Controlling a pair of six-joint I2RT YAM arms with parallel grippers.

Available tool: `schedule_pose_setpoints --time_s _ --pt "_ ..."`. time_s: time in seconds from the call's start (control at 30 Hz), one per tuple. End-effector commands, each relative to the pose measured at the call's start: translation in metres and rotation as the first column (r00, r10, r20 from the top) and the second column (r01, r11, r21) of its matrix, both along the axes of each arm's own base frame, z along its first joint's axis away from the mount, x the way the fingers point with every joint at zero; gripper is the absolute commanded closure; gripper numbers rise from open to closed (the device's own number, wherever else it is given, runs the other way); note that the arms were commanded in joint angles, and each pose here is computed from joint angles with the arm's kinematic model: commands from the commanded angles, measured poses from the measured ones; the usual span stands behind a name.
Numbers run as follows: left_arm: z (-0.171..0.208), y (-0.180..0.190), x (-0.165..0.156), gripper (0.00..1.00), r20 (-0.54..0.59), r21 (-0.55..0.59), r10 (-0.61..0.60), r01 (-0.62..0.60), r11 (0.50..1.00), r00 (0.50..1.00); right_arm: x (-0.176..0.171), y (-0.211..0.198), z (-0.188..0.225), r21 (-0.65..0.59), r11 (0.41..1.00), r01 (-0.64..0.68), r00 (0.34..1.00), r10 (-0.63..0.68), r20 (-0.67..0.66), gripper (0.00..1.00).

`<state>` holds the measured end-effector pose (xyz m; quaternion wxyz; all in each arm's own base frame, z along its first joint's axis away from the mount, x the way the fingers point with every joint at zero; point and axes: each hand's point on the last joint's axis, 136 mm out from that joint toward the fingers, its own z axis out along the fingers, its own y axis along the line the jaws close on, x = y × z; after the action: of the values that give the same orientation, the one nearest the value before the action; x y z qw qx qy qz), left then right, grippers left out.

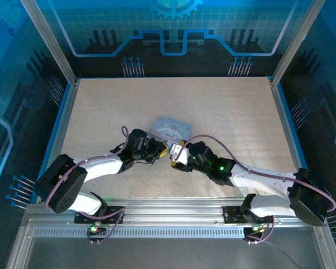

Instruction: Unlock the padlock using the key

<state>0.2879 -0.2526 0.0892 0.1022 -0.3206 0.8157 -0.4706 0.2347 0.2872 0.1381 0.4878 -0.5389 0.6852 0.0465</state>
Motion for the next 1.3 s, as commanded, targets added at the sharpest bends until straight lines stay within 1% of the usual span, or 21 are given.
schedule_pose_setpoints --time_s 0.0,0.1,0.4,0.6,0.73,0.9,1.1,1.27 --pt "0.021 -0.008 0.005 0.95 0.017 -0.057 -0.012 0.013 0.998 1.0 0.008 0.003 -0.003 -0.094 0.996 -0.006 0.989 0.019 0.146 0.3" --pt "0.021 -0.008 0.004 0.96 0.014 -0.057 -0.012 0.012 0.998 1.0 0.011 0.008 -0.01 -0.106 0.994 0.004 0.986 0.014 0.169 0.3" --pt "0.022 -0.007 0.004 0.97 0.011 -0.061 -0.005 0.006 0.998 1.0 0.018 0.021 -0.028 -0.095 0.995 0.016 0.989 -0.002 0.151 0.31" --pt "0.021 -0.007 0.003 0.97 0.007 -0.064 -0.002 0.002 0.998 1.0 0.021 0.024 -0.04 -0.107 0.994 0.027 0.991 -0.012 0.135 0.42" --pt "0.02 -0.007 0.003 0.97 0.003 -0.064 -0.001 0.001 0.998 1.0 0.022 0.026 -0.043 -0.098 0.995 0.034 0.991 -0.021 0.13 0.46" --pt "0.019 -0.006 0.002 0.97 0.0 -0.067 0.002 -0.002 0.998 1.0 0.023 0.029 -0.048 -0.103 0.994 0.033 0.993 -0.021 0.117 0.54" --pt "0.018 -0.006 0.002 0.98 -0.004 -0.068 0.005 -0.005 0.998 1.0 0.025 0.03 -0.052 -0.099 0.994 0.042 0.993 -0.03 0.111 0.59" --pt "0.018 -0.006 0.002 0.98 -0.004 -0.068 0.004 -0.004 0.998 1.0 0.025 0.032 -0.053 -0.082 0.996 0.04 0.994 -0.032 0.102 0.59"
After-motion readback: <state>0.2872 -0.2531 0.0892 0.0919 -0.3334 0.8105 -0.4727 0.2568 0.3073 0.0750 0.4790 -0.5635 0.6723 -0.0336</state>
